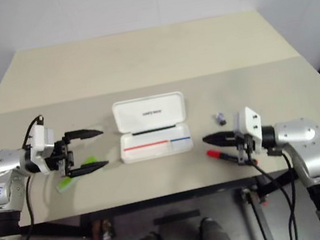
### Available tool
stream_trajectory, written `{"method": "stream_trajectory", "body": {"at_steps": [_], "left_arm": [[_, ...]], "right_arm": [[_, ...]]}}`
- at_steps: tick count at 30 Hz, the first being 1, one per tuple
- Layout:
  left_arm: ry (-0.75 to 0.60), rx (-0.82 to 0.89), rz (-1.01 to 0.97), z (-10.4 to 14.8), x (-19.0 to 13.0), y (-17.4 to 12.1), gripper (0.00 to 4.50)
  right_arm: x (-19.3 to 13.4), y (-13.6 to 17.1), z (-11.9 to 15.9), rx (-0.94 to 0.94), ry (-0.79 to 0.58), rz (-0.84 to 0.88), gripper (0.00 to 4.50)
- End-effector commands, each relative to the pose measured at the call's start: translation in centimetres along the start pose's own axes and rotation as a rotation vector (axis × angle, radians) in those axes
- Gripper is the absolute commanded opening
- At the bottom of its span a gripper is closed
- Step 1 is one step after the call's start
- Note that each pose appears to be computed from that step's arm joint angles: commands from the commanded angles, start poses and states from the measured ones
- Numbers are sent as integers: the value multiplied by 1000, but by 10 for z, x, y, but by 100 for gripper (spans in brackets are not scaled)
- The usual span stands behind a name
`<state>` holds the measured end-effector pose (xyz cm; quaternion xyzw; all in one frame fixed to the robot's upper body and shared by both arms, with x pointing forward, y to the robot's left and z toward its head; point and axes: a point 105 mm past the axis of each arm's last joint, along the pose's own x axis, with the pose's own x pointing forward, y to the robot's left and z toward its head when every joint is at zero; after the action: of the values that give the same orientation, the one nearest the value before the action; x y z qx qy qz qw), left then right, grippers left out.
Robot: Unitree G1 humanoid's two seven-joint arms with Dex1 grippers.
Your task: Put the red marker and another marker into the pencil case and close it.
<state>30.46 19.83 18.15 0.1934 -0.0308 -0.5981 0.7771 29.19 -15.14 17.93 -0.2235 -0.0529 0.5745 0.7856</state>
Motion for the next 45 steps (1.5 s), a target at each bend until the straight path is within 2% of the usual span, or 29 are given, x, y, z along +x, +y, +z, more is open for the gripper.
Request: {"method": "stream_trajectory", "body": {"at_steps": [1, 6, 8, 10, 15, 17, 22, 26, 32, 36, 42, 45], "left_arm": [[-1, 38, 22, 5, -4, 2, 450], [-3, 35, 31, 3, -5, -1, 450], [-4, 28, 35, 2, -5, -2, 450], [-4, 24, 36, 2, -6, -3, 450], [-5, 22, 37, 1, -5, -4, 450], [-3, 17, 33, -1, -4, -5, 450], [0, 15, 23, -2, -2, -5, 450], [-2, 20, 20, 0, 0, -3, 450], [-3, 27, 23, 2, 0, -2, 450], [1, 29, 25, 2, -1, -2, 450], [5, 31, 29, 2, -2, -2, 450], [5, 29, 31, 1, -3, -3, 450]], "right_arm": [[3, 3, 7, -6, 9, 36, 5], [-1, 3, -2, 46, 49, 14, 5], [-11, 6, -15, 99, 107, -14, 43], [-17, 3, -13, 83, 107, -65, 88], [-26, 8, -16, 86, 129, -85, 275], [-32, 14, -29, 89, 165, -110, 355], [-41, 23, -50, 149, 197, -147, 355], [-54, 27, -84, 232, 264, -215, 355], [-58, 31, -100, 260, 303, -225, 355], [-53, 37, -104, 238, 327, -181, 266], [-37, 22, -83, 153, 273, -162, 64], [-29, 12, -69, 96, 243, -159, 61]]}}
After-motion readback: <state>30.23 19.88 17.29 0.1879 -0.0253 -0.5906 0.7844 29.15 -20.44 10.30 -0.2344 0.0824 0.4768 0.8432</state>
